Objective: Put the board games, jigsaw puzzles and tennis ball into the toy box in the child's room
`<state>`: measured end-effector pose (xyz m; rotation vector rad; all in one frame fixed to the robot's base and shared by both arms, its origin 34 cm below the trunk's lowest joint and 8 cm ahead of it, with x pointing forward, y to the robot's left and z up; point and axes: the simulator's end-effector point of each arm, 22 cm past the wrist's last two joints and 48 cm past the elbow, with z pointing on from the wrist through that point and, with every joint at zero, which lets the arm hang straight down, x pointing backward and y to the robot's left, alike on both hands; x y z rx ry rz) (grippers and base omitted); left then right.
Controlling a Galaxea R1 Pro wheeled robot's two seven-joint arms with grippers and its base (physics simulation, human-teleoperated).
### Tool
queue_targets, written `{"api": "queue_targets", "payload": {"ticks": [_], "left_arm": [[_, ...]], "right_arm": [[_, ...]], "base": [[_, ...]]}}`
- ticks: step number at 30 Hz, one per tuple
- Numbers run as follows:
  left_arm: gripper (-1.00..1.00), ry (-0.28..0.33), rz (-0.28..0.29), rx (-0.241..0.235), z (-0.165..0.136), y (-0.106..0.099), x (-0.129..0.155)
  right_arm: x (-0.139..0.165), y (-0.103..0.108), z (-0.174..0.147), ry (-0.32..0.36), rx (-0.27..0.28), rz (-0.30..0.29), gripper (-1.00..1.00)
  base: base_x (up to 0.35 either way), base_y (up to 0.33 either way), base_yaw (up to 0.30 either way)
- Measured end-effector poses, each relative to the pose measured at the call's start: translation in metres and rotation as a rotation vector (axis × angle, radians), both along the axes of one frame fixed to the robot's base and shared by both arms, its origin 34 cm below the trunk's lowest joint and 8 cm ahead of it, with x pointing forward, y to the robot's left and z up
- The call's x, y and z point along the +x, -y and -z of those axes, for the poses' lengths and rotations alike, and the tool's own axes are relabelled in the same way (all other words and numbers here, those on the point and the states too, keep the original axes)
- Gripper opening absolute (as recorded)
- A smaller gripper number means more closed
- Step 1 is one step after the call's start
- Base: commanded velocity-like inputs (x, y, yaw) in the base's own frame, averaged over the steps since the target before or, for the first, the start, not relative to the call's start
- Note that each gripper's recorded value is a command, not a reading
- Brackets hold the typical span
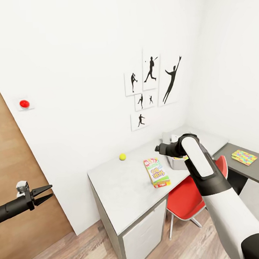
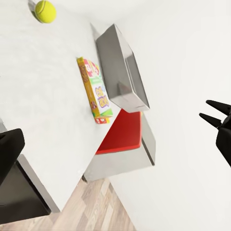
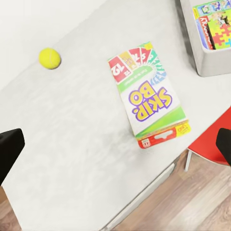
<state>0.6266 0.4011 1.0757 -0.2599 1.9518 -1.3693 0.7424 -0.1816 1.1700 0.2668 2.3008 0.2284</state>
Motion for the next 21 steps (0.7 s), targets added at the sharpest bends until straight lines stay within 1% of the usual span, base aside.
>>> {"api": "queue_targets", "payload": {"ticks": [3, 7, 11, 17, 21], "left_arm": [[1.0, -0.005, 0.0, 0.0, 0.002, 0.0, 0.0], [1.0, -0.011, 0.0, 0.0, 0.006, 0.0, 0.001], [1.0, -0.017, 0.0, -0.002, 0.009, 0.0, 0.001], [1.0, -0.026, 0.0, -0.003, 0.014, 0.0, 0.002], [1.0, -0.032, 0.0, -0.004, 0.017, 0.0, 0.002]], "right_arm": [[0.001, -0.001, 0.003, -0.004, 0.001, -0.001, 1.0], [0.001, -0.014, 0.005, -0.01, 0.014, -0.018, 1.0], [0.008, -0.024, -0.006, 0.003, 0.021, -0.034, 1.0], [0.018, -0.032, 0.004, -0.045, 0.015, -0.038, 1.0], [0.025, -0.032, 0.01, -0.074, 0.008, -0.034, 1.0]], "base": [[0.0, 0.099, 0.0], [0.0, 0.026, 0.0], [0.0, 0.006, 0.0], [0.0, 0.001, 0.0], [0.0, 0.0, 0.0]]}}
